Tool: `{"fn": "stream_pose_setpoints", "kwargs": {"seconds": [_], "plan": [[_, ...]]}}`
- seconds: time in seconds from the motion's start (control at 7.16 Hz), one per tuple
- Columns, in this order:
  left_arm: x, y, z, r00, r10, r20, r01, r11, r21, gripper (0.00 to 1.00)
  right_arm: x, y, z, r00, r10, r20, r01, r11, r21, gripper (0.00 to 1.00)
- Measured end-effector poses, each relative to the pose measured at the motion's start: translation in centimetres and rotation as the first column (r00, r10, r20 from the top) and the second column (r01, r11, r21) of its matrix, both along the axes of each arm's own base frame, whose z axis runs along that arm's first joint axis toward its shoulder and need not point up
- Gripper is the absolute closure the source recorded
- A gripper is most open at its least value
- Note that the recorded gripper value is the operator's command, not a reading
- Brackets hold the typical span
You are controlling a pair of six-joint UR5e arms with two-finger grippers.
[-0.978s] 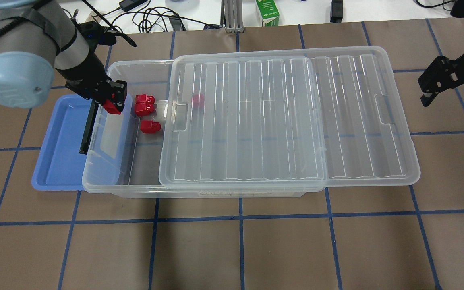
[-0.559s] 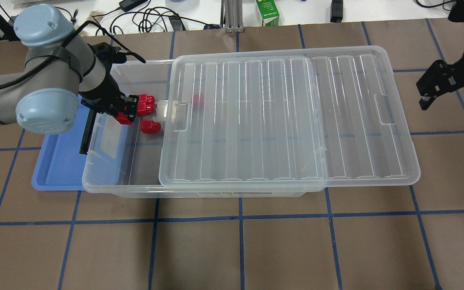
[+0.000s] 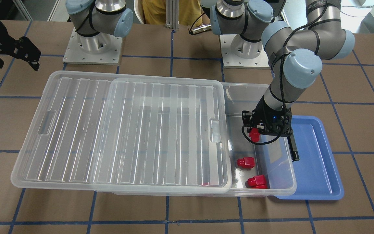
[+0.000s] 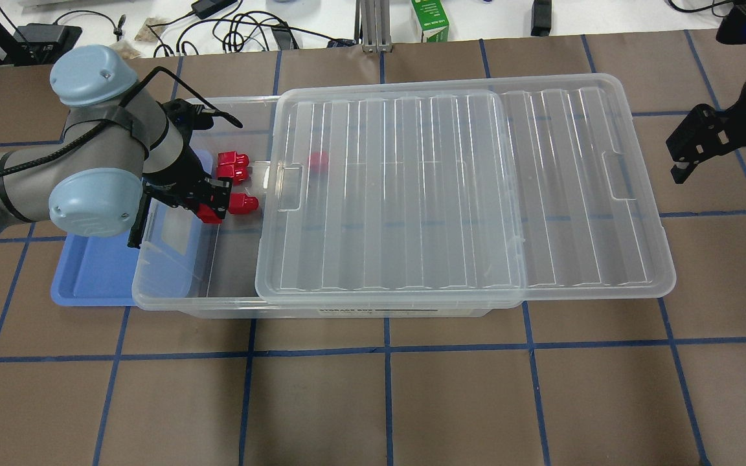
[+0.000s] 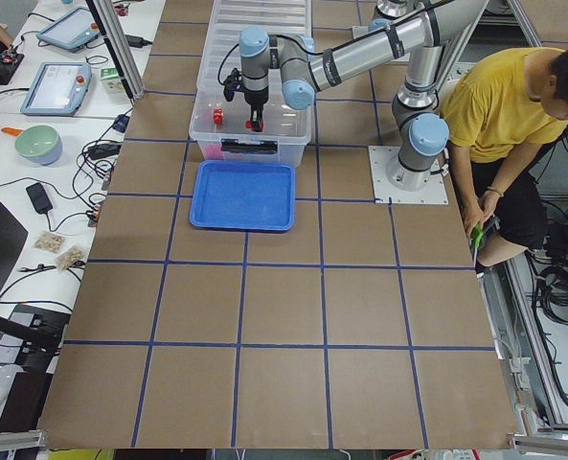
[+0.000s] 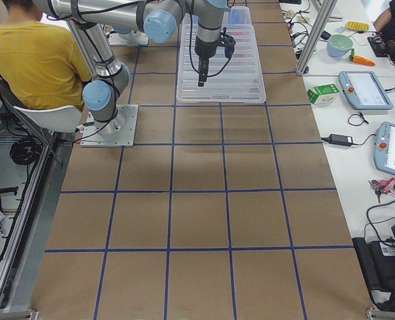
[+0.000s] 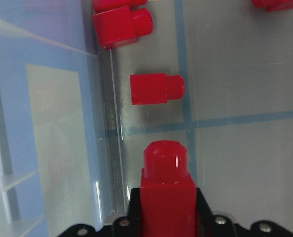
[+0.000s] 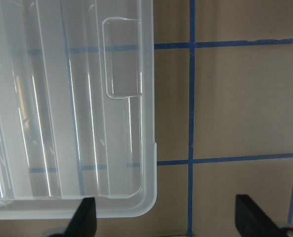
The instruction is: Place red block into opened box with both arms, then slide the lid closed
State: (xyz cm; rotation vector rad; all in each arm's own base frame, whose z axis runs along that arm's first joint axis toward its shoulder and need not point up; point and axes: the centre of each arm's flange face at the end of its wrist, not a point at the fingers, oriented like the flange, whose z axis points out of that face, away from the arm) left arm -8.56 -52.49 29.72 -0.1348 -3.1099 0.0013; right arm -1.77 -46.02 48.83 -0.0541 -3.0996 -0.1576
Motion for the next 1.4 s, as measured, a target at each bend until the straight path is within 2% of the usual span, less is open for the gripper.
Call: {"fn": "stream_pose_setpoints", "kwargs": {"seconds": [0.42,0.7,0.98,1.26,1.4], "plan": [[0.1,-0.1,0.0,1.000,-0.003,-0.001,0.003,1.000,-0.002,0.15,0.0,0.0,-0.1,1.000,-0.002,0.000,0.002,1.000,0.002,0.00],[0.4,-0.3,1.0,1.000,-0.001,0.001,0.001,1.000,-0.023,0.00,0.0,0.0,-0.2,1.000,-0.003,0.001,0.003,1.000,0.004,0.00],[0.3,-1.3,5.3,1.000,-0.004,0.009,0.005,0.998,-0.067,0.00,-0.1,0.0,-0.1,1.000,-0.001,-0.004,0.001,1.000,0.003,0.00],[-1.0,-1.9,11.8,1.000,-0.017,0.008,0.018,0.999,-0.041,0.00,-0.7,-0.3,-0.2,1.000,-0.007,-0.018,0.007,1.000,-0.004,0.00],[-2.7,-1.2,14.9,0.999,-0.035,0.010,0.036,0.999,-0.029,0.00,-1.2,-1.0,-0.9,1.000,-0.015,-0.023,0.015,1.000,-0.010,0.00]]}}
